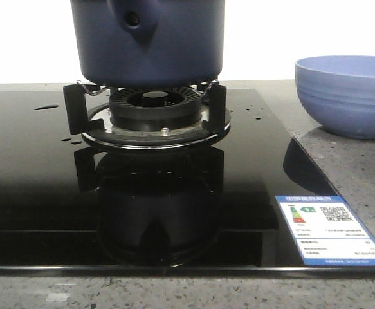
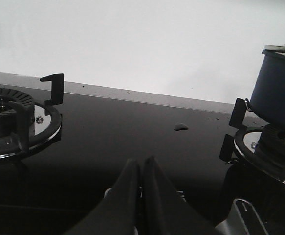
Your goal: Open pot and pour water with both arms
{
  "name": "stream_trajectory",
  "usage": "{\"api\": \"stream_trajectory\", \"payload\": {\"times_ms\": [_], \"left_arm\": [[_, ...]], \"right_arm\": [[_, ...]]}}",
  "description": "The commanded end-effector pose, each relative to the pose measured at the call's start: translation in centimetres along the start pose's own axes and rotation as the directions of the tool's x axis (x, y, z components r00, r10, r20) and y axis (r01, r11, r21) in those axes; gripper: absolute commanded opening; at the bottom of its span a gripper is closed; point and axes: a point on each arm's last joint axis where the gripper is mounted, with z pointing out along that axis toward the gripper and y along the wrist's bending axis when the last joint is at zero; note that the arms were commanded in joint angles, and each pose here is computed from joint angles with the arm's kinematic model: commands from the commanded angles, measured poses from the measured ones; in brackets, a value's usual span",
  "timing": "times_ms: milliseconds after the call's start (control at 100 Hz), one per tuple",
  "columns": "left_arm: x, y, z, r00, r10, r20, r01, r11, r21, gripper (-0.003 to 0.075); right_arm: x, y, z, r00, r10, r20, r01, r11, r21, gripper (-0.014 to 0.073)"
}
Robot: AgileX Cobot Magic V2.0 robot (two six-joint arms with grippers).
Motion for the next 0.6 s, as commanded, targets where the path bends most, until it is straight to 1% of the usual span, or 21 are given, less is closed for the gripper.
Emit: {"api": "stream_trajectory", "payload": {"times_ms": [0,60,150,340,440,480,520,590], "left_arm": [[0.3,0.1,-0.1,0.998,-0.01,0.068,0.009,1.0,0.012,-0.0019],[0.3,0.1,-0.1,0.998,-0.01,0.068,0.009,1.0,0.012,-0.0019],[0.3,0.1,-0.1,0.998,-0.01,0.068,0.009,1.0,0.012,-0.0019],[0.3,0.1,-0.1,0.998,-0.01,0.068,0.009,1.0,0.012,-0.0019],[0.3,0.1,-0.1,0.998,-0.01,0.068,0.009,1.0,0.012,-0.0019],[0.3,0.1,-0.1,0.998,-0.01,0.068,0.009,1.0,0.012,-0.0019],[0.3,0.1,-0.1,0.998,-0.01,0.068,0.009,1.0,0.012,-0.0019],[0.3,0.1,-0.1,0.998,-0.01,0.068,0.009,1.0,0.012,-0.0019]], "right_arm": [[-1.5,-0.7,-0.4,0.995,0.023,0.099,-0.032,0.996,0.086,-0.0066],[-1.5,-0.9,-0.6,0.992,-0.018,0.124,0.004,0.994,0.114,-0.0066],[-0.8,-1.0,-1.0,0.982,-0.064,0.18,0.042,0.992,0.121,-0.0066],[3.7,-1.2,-1.8,0.973,-0.082,0.216,0.056,0.991,0.123,-0.0066],[5.9,-1.3,-2.3,0.963,-0.086,0.255,0.056,0.991,0.122,-0.0066],[6.4,-1.3,-2.1,0.96,-0.088,0.266,0.057,0.991,0.121,-0.0066],[6.8,-1.4,-1.9,0.974,-0.082,0.21,0.056,0.991,0.123,-0.0066],[7.0,-1.4,-2.0,0.977,-0.085,0.198,0.06,0.99,0.125,-0.0066]]}}
